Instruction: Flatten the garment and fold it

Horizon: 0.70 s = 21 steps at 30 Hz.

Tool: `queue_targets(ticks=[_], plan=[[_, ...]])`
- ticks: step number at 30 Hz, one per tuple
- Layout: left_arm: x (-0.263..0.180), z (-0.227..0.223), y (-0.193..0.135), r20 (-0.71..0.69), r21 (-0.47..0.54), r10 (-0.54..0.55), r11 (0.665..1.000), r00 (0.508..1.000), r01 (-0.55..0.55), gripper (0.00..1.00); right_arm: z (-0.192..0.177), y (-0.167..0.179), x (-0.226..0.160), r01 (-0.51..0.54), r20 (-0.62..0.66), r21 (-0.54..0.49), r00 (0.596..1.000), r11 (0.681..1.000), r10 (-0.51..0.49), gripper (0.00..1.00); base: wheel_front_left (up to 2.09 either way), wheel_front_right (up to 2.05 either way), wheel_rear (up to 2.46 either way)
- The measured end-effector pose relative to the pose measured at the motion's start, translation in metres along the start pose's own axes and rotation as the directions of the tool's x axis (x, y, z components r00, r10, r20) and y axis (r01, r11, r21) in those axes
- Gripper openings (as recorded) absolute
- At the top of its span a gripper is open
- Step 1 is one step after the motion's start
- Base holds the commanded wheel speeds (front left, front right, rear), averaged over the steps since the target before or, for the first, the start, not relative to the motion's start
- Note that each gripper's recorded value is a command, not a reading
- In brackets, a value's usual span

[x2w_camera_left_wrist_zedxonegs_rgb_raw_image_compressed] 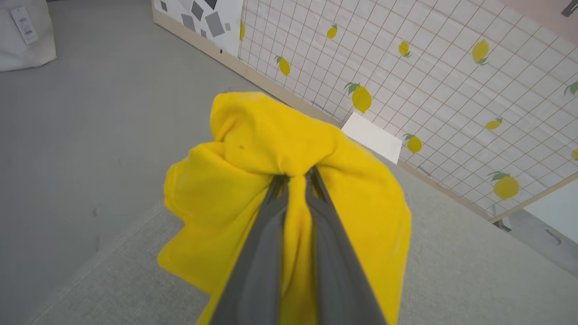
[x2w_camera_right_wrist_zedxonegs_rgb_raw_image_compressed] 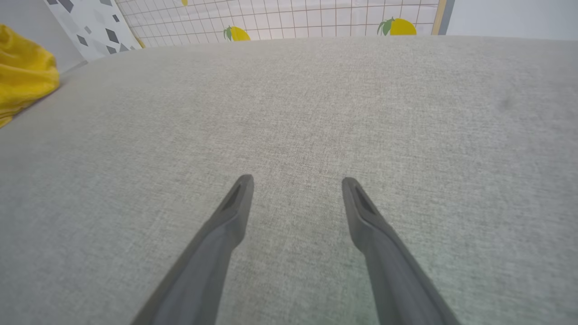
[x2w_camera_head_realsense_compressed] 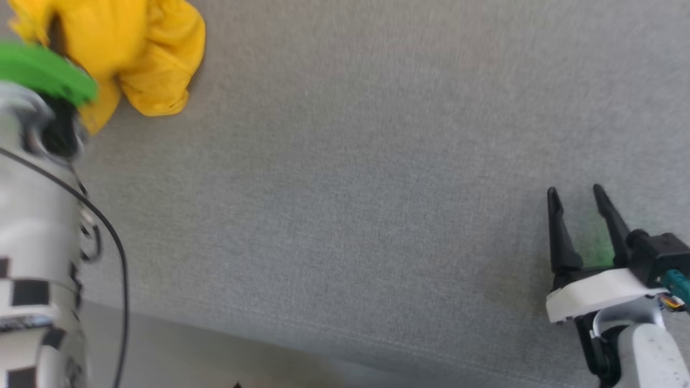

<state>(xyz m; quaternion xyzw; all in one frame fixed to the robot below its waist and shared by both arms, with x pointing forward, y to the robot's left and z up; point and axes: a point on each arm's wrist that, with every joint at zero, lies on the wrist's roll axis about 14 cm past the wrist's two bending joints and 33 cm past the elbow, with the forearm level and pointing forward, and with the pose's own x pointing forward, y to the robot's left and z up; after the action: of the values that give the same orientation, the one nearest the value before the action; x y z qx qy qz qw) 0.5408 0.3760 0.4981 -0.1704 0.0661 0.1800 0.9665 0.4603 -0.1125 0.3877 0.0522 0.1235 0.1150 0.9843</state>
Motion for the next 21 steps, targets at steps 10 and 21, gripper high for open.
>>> queue_targets(ticks=[10,21], plan=[[-0.038,0.191,-0.12,0.372,0.1,-0.313,0.95,0.874,0.297,0.0,0.03,-0.003,-0.033,0.029,0.1,0.06,0.994,0.998,-0.035,1.0,0.0,0.0,0.0],[-0.118,0.216,-0.3,0.4,0.06,-0.677,0.692,0.618,0.719,0.0,0.043,-0.061,-0.095,0.221,0.154,0.085,0.96,0.972,-0.232,1.0,0.0,0.0,0.0]])
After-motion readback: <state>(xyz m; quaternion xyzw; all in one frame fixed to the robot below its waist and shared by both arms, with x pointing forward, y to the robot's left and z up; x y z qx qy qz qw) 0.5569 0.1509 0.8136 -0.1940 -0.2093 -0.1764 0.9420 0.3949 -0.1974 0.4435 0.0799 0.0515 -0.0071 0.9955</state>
